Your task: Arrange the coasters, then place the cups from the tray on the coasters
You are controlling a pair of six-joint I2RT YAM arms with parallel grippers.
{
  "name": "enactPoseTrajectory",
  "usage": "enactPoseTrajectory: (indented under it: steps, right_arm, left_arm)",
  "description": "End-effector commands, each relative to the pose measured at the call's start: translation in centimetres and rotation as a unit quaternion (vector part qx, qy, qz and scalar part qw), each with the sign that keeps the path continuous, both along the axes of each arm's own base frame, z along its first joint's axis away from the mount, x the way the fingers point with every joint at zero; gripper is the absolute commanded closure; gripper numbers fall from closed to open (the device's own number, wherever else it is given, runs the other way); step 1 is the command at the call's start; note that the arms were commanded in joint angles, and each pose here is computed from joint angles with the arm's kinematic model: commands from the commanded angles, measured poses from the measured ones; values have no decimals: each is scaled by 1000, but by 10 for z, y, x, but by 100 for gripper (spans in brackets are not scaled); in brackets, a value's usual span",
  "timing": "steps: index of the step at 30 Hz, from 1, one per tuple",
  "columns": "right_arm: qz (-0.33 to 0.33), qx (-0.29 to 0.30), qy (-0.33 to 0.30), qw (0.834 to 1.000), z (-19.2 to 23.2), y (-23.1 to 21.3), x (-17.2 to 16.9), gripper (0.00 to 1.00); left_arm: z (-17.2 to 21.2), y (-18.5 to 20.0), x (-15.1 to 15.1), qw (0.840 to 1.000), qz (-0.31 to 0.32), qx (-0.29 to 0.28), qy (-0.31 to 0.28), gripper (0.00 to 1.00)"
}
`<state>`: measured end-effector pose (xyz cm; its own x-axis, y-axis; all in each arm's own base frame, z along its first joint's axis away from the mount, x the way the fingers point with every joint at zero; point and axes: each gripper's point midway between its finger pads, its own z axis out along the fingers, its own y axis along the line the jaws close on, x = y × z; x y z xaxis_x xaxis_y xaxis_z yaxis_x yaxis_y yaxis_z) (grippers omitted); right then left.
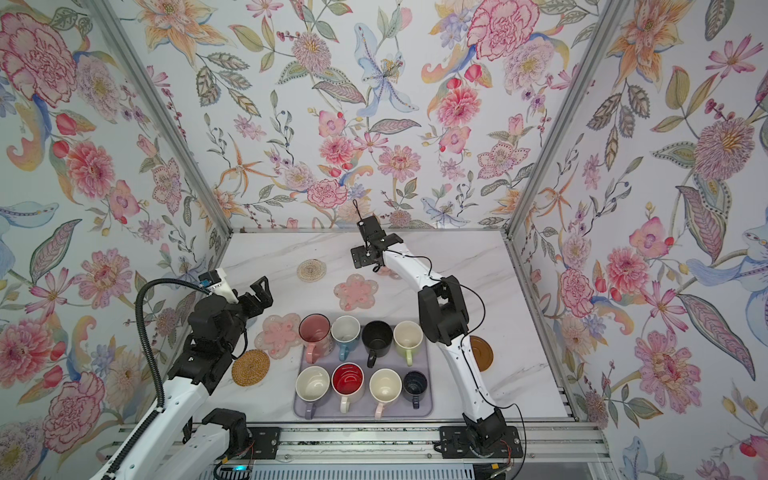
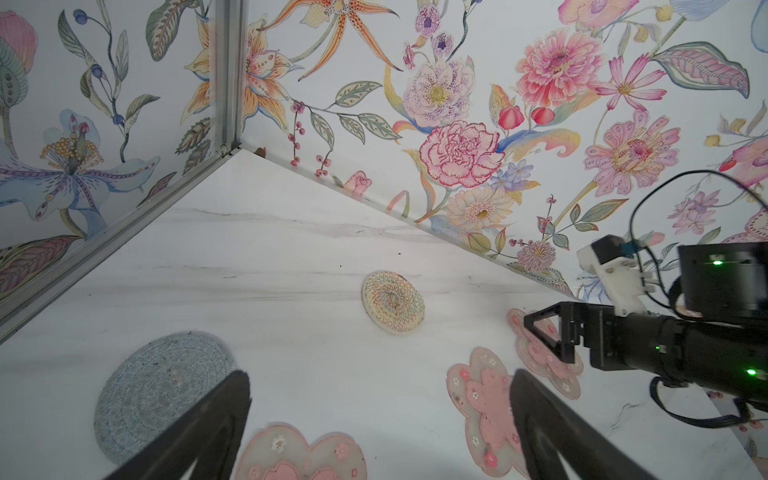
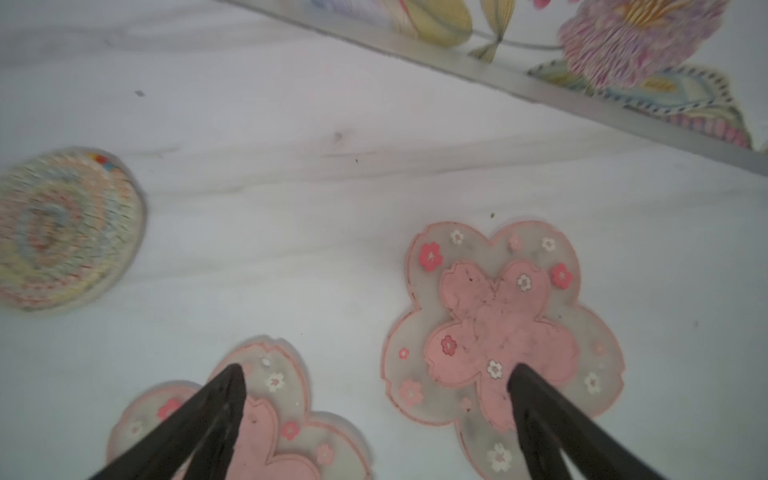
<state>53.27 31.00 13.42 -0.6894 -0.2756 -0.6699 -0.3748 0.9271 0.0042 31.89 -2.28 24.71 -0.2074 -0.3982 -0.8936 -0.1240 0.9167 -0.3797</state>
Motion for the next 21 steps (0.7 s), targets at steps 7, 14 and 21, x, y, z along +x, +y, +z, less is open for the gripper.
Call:
enactPoseTrajectory:
  steps: [7, 14, 21]
  right_arm:
    - [22, 33, 68, 997, -13, -36, -71, 1]
    - [28, 15, 120, 992, -54, -52, -119, 1]
    - [50, -18, 137, 989, -75, -41, -140, 1]
  left_arm:
    - [10, -3, 2, 999, -7, -18, -26, 1]
    - [2, -4, -1, 999, -10, -35, -31, 1]
    - [-3, -5, -3, 999, -12, -38, -32, 1]
